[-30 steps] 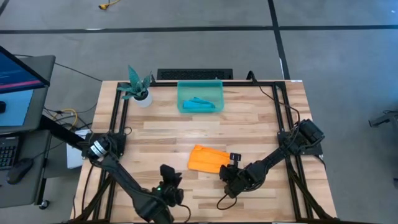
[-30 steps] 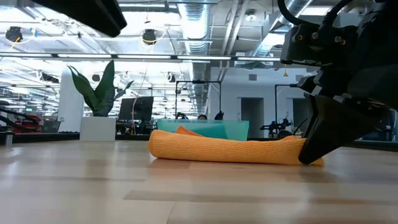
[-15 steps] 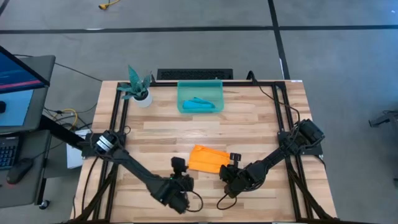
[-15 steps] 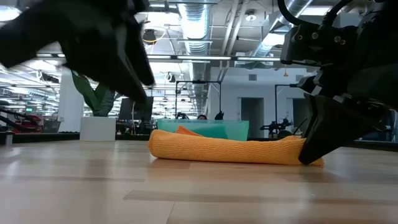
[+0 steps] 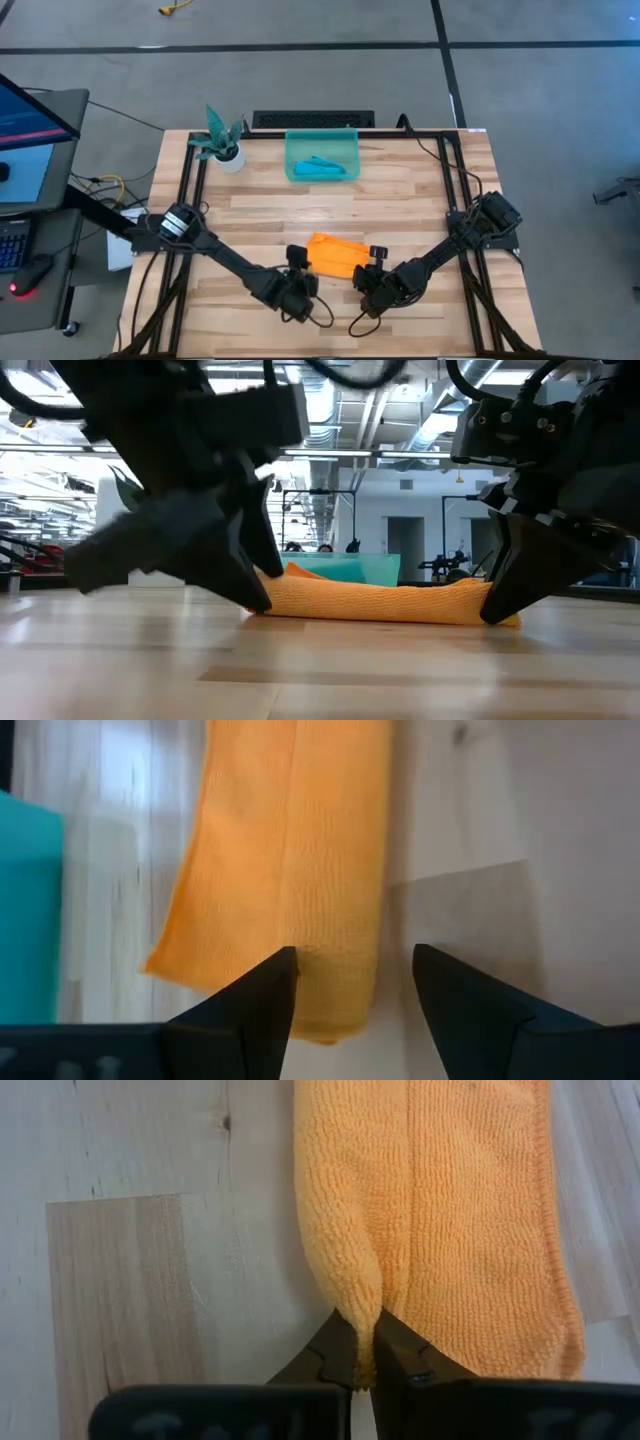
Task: Roll microfiber towels into tight, uniform cylinder then place into a basket
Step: Roll the orange microfiber cloth
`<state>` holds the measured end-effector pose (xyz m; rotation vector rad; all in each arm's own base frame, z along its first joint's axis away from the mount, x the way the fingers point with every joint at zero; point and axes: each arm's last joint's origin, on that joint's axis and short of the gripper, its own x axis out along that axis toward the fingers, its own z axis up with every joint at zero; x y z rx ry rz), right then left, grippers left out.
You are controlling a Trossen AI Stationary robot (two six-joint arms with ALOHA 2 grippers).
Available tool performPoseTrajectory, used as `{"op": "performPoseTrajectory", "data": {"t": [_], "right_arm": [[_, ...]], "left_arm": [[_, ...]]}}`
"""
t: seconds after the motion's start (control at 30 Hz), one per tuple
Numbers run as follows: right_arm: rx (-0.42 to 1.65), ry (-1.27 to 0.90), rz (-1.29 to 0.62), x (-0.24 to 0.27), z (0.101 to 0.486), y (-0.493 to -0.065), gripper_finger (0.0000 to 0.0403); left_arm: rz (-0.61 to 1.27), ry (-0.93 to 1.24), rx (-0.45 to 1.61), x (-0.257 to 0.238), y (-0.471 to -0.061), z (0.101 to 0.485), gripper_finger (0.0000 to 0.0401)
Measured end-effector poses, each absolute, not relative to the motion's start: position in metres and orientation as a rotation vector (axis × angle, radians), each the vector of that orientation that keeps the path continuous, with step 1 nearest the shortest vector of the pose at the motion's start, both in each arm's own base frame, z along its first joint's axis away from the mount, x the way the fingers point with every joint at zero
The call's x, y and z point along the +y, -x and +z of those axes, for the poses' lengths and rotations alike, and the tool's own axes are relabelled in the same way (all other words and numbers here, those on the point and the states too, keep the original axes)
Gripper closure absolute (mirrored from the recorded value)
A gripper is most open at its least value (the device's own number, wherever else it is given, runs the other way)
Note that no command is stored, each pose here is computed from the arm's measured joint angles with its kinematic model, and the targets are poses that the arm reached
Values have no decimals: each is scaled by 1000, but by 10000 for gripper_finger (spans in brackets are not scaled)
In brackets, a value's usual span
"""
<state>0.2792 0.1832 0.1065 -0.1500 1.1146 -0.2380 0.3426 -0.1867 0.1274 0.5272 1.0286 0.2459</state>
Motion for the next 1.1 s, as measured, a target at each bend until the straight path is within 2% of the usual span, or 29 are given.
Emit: {"op": "performPoseTrajectory", "data": {"t": [0.5,0.63,0.9,1.1], "right_arm": [[1114,149,-237,183,107,-279,371],[1113,154,-230,185,107,-278,375],[1101,178,-206,193,107,-274,373],[1121,118,-92,205,117,-283,378]], "left_arm": [[299,-418,1049,-160,-347,115,214],[262,-391,1074,-160,-347,114,255],[185,-323,1140,-163,-349,118,388],[151,-273,1217,-169,-353,133,380]]}}
